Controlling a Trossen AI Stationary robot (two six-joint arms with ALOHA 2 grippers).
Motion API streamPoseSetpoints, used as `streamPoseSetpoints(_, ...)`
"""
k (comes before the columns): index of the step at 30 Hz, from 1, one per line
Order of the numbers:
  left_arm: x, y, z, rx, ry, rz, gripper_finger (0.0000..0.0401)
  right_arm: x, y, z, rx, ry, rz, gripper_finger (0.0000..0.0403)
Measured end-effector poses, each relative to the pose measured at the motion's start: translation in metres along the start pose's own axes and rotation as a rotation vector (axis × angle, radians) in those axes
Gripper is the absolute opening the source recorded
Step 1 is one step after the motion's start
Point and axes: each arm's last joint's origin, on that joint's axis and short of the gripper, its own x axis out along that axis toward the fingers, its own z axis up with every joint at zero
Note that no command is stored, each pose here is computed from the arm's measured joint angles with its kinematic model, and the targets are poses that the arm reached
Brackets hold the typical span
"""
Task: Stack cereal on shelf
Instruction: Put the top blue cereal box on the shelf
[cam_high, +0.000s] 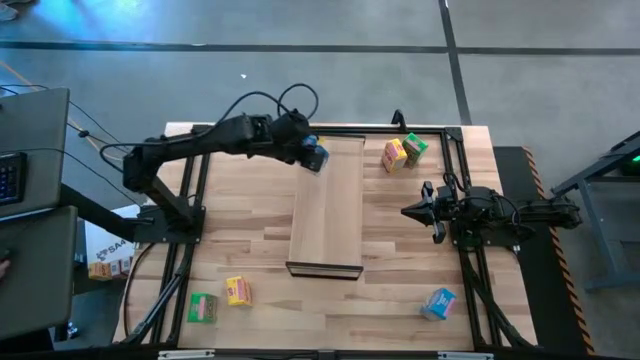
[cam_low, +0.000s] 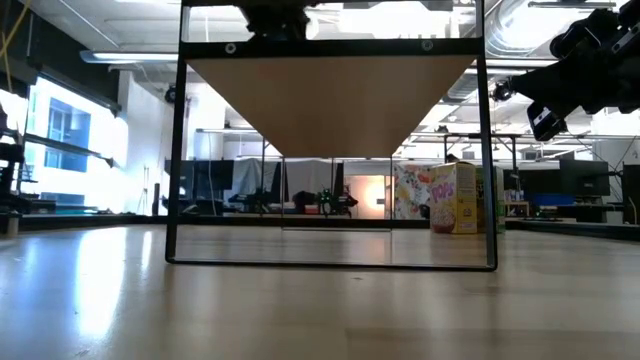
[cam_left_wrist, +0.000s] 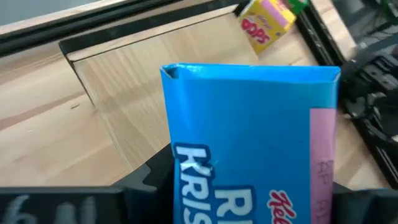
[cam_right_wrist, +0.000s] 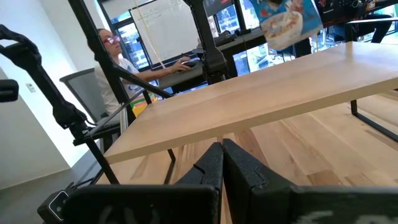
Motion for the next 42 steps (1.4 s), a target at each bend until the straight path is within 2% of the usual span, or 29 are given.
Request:
streamPoseSetpoints(10,0.024,-0.003,-0.004,0.050,0.029,0.053,0.0153,0.000,0.000,0.000,0.000,0.000,0.000,0.0000)
streamPoseSetpoints(21,0.024,-0.001,-0.003,0.122,-0.024,0.119,0.0187,0.000,0.000,0.000,0.000,0.000,0.000,0.0000)
streamPoseSetpoints(35,0.024,0.000,0.002,0.156,-0.046,0.107,0.0246,0.000,0.000,0.000,0.000,0.000,0.000,0.0000)
streamPoseSetpoints(42,0.003,0.011,0.013,0.143,-0.062,0.048,0.0248,0.000,0.000,0.000,0.000,0.000,0.000,0.0000)
